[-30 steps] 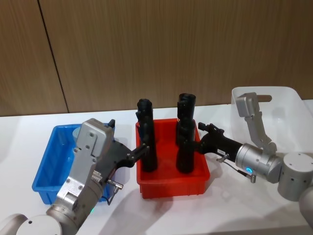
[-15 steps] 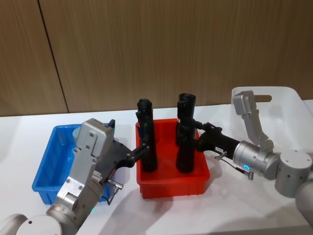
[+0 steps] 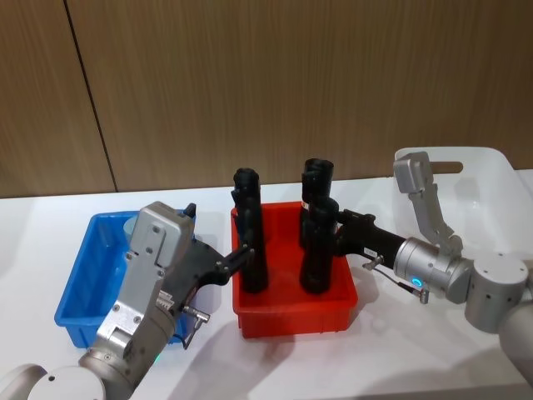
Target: Pick the cotton swabs from the blue box and place them into the white box.
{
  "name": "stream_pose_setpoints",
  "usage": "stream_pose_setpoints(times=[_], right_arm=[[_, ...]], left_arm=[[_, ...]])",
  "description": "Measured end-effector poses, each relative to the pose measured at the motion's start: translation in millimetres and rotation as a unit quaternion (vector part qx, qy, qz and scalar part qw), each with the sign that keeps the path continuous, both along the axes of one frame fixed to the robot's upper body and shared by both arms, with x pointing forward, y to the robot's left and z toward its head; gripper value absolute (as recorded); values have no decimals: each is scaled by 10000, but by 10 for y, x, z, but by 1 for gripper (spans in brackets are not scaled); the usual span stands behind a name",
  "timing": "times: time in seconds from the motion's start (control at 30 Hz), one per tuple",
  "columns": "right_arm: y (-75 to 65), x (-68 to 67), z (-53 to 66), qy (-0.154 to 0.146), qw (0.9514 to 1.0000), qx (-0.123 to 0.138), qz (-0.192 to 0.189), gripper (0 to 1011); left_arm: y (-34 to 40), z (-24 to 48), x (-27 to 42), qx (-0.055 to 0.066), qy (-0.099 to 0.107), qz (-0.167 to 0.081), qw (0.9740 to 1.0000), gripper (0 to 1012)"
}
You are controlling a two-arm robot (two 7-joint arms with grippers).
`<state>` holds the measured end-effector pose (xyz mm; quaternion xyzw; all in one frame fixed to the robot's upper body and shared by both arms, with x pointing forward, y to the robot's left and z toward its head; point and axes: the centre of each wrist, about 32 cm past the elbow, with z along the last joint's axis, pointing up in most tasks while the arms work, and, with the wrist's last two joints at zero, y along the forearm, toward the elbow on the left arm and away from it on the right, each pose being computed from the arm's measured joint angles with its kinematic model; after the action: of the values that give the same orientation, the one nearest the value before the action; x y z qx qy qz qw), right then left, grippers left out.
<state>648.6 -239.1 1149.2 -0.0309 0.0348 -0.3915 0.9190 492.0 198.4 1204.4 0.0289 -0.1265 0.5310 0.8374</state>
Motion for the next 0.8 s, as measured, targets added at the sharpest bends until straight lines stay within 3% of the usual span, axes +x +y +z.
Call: stream_pose_setpoints(times=[0.43, 0.8], right_arm=[[3, -41, 112, -164, 9998, 83, 49, 411], [-18, -175, 435, -525, 9983, 237, 71, 363]], left_arm=[[0, 0, 0, -1, 0, 0, 10000, 1003], [0, 0, 0, 0, 0, 0, 10000, 1003]])
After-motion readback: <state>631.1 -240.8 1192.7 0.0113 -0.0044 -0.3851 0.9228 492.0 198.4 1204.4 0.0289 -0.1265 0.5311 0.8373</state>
